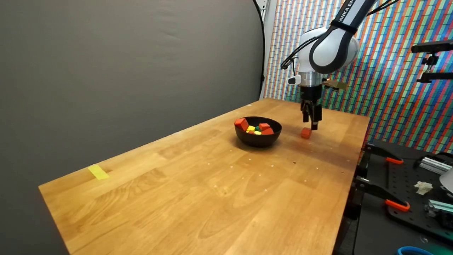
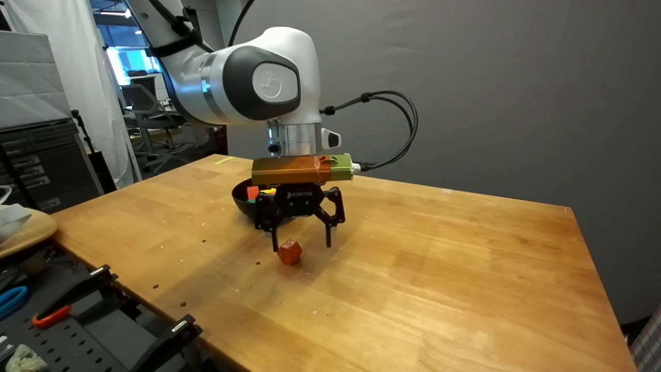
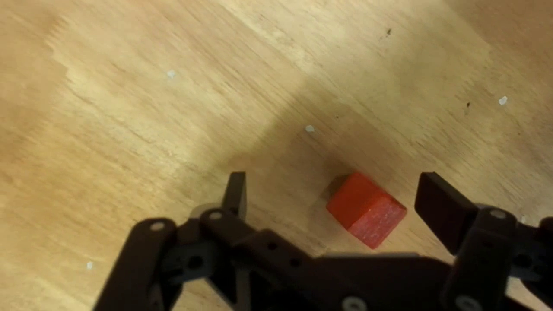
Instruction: Put the blocks in the bowl
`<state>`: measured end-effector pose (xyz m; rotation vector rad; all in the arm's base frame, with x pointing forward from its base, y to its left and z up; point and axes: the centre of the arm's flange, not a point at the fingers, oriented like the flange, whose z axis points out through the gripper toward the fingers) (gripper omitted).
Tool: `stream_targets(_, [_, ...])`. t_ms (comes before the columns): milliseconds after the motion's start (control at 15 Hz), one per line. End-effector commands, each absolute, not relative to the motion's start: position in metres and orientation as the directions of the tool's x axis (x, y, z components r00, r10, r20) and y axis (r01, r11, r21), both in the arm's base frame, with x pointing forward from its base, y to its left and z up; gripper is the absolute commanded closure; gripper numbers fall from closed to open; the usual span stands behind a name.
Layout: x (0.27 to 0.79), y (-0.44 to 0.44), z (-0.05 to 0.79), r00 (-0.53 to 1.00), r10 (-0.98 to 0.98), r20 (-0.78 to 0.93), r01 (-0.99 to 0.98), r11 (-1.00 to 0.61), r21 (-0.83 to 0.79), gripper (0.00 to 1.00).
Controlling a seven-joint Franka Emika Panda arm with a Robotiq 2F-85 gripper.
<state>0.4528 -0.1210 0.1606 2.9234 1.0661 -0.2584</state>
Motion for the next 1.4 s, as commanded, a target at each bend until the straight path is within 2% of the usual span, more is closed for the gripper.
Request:
stream_targets(0, [0.467, -0.119, 0.159, 0.69, 0.696, -0.201, 0.701, -0.711, -0.057, 0.0])
stream_targets(467, [0.463, -0.112, 0.146, 0.599, 0.767, -0.232, 0.755, -0.637, -0.156, 0.0])
stream_targets(533, [0.462, -0.111, 0.143, 0.586, 0.776, -0.234, 0.763, -0.625, -0.163, 0.25])
stream_targets(600, [0.463, -0.109, 0.14, 0.57, 0.786, -0.241, 0.773, -0.612, -0.168, 0.27])
stream_targets(667, [0.464, -0.107, 0.138, 0.552, 0.797, -0.244, 0.785, -0.596, -0.171, 0.34])
stream_targets(733, [0.466, -0.104, 0.137, 0.536, 0.807, -0.247, 0.796, -0.581, -0.172, 0.44])
stream_targets(1067, [0.473, -0.083, 0.137, 0.452, 0.85, -0.27, 0.851, -0.502, -0.154, 0.82])
stream_targets(1133, [0.474, -0.079, 0.137, 0.438, 0.856, -0.274, 0.86, -0.488, -0.152, 0.88])
stream_targets(1333, [0.471, -0.07, 0.154, 0.414, 0.87, -0.27, 0.88, -0.458, -0.126, 0.84])
